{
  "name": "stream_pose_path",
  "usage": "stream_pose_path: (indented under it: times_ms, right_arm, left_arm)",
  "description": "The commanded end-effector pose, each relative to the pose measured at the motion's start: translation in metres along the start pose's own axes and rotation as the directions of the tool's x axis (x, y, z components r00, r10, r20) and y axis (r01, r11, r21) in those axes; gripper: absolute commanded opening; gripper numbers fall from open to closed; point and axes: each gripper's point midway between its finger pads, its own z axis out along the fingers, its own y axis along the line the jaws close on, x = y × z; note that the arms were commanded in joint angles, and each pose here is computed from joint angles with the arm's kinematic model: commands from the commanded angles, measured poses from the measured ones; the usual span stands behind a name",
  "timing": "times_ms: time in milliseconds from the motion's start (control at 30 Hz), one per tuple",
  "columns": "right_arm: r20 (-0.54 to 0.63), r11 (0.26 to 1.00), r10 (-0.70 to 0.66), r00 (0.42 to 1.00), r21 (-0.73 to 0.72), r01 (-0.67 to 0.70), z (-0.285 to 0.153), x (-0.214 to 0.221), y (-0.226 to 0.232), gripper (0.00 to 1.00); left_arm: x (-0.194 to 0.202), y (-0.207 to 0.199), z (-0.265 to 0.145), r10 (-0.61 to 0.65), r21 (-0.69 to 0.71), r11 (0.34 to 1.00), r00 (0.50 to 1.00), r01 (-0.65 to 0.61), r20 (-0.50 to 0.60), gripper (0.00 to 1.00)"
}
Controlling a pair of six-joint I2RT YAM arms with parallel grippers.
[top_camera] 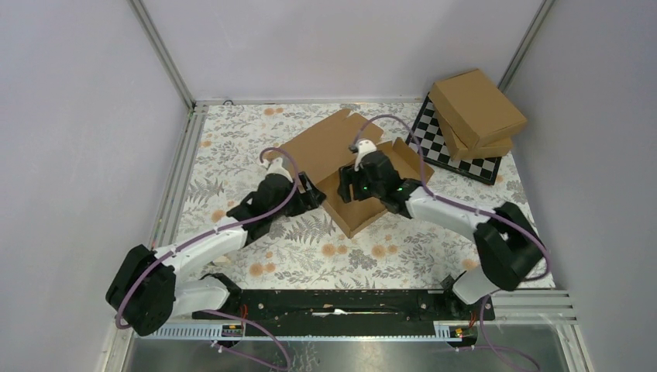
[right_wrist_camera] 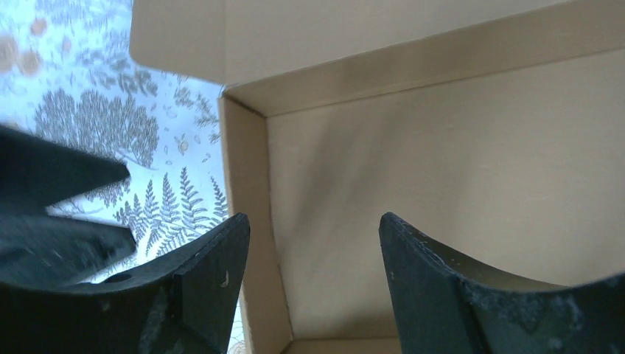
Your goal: Fold the paper box
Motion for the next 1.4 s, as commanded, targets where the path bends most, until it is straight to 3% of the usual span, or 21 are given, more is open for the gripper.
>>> stream_pose_path:
  times_ms: [0, 233, 467, 633, 700, 867, 967, 1267, 1367]
  right_arm:
    - [0.120, 0.994, 0.058, 0.991, 0.085, -0.068, -0.041, -0.030, -0.025, 0.72]
    - [0.285, 0.985, 0.059, 0.957, 0.141, -0.103, -0.098, -0.047, -0.041, 0.77]
    - [0.247, 0.973, 0.043, 0.968, 0.208, -0.096, -0.122, -0.034, -0.053, 0.82]
    - [0.273, 0.972, 0.046, 0.961, 0.211, -0.106, -0.134, -0.024, -0.058, 0.82]
    - [0.273, 0.971, 0.046, 0.961, 0.215, -0.107, -0.137, -0.020, -0.059, 0.82]
    - [0.262, 0.969, 0.041, 0.964, 0.224, -0.102, -0.139, -0.012, -0.062, 0.82]
    - [0.262, 0.972, 0.041, 0.964, 0.214, -0.099, -0.141, -0.011, -0.061, 0.82]
    - [0.179, 0.983, 0.054, 0.982, 0.162, -0.084, -0.134, 0.006, -0.051, 0.83]
    - [0.168, 0.984, 0.075, 0.983, 0.150, -0.101, -0.137, 0.009, -0.048, 0.84]
  left_arm:
    - [0.012, -0.019, 0.006, -0.142, -0.025, 0.990, 0.990, 0.142, -0.001, 0.78]
    - [0.043, -0.002, 0.036, -0.331, -0.174, 0.929, 0.944, 0.325, -0.004, 0.73]
    - [0.053, -0.023, 0.064, -0.275, -0.224, 0.939, 0.961, 0.260, -0.039, 0.73]
    - [0.055, -0.011, 0.069, -0.255, -0.278, 0.930, 0.967, 0.239, -0.023, 0.69]
    - [0.056, -0.006, 0.070, -0.227, -0.301, 0.931, 0.974, 0.209, -0.026, 0.63]
    - [0.051, -0.004, 0.067, -0.116, -0.320, 0.944, 0.990, 0.085, -0.078, 0.19]
    - [0.044, 0.001, 0.059, -0.052, -0.333, 0.943, 0.992, 0.012, -0.113, 0.03]
    - [0.002, 0.045, 0.025, 0.201, -0.310, 0.913, 0.954, -0.265, -0.224, 0.00]
    - [-0.013, 0.060, 0.009, 0.304, -0.347, 0.859, 0.921, -0.376, -0.244, 0.00]
